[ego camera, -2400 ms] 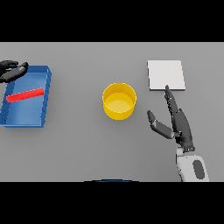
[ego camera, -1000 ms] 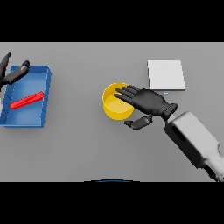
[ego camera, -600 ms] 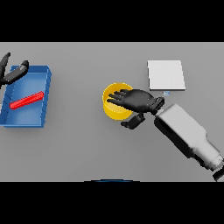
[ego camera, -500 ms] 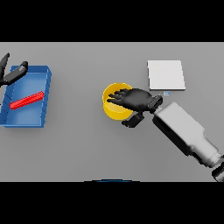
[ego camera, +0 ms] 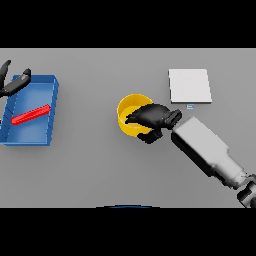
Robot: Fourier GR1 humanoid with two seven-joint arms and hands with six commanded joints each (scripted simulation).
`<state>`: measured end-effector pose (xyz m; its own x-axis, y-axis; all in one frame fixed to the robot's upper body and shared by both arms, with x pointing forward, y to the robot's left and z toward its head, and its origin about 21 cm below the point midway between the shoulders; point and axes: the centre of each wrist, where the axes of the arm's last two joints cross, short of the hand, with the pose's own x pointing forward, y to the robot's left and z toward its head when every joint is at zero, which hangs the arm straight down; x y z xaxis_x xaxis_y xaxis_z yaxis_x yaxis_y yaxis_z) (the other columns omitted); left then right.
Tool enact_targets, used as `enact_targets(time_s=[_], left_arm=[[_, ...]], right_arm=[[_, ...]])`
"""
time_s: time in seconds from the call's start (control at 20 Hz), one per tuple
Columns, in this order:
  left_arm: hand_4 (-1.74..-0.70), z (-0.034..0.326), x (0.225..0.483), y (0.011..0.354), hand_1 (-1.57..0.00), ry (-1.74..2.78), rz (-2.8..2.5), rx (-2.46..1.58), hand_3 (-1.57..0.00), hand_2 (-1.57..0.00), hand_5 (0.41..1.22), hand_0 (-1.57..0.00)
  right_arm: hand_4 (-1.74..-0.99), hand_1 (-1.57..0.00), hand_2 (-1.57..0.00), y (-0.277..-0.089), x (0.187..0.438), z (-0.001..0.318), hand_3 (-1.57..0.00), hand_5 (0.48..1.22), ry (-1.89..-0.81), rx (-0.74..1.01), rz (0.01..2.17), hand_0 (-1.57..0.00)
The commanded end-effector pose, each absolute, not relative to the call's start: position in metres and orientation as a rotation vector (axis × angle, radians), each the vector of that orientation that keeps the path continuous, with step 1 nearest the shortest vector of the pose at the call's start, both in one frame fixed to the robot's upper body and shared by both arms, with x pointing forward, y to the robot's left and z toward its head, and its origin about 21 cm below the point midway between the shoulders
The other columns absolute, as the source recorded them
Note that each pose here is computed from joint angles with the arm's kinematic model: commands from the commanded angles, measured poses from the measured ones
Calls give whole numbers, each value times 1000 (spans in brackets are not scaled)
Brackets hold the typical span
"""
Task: Pick up the red beaker and tilt it to pour out 1 green nut into yellow bowl. Pick up the yellow bowl and place it on the metallic measuring scale.
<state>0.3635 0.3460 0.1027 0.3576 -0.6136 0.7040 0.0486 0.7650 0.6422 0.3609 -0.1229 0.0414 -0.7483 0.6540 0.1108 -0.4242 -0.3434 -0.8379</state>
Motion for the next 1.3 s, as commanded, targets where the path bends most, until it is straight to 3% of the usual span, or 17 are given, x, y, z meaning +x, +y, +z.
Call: enact_targets(time_s=[0.0, 0.05, 0.2, 0.4, 0.7, 1.25], left_arm=[[-789, 103, 364, 346, 1, -1135, -467, 584, 1, 1, 710, 1], [-788, 101, 363, 345, 1, -1140, -472, 577, 1, 1, 710, 1], [-787, 104, 365, 345, 1, -1138, -466, 578, 1, 1, 707, 1], [-784, 102, 363, 347, 1, -1140, -480, 577, 1, 1, 710, 1], [-778, 107, 363, 343, 1, -1134, -482, 578, 1, 1, 704, 1], [-799, 107, 365, 344, 1, -1152, -464, 559, 1, 1, 704, 1]], right_arm=[[-1363, -407, -349, -123, 363, 41, -322, 957, -1231, -321, 2120, -455], [-1435, -640, -594, -125, 362, 41, -572, 1010, -1239, -322, 2123, -678], [-1578, -1094, -1071, -125, 362, 46, -882, 1113, -1238, -295, 2139, -1114], [-1674, -1376, -1287, -126, 364, 50, -1106, 1177, -1206, -286, 2127, -1384], [-1724, -1520, -1415, -129, 366, 69, -1185, 1209, -1231, -280, 2110, -1522], [-1739, -1567, -1507, -152, 358, 118, -1179, 1219, -1229, -437, 2051, -1567]])
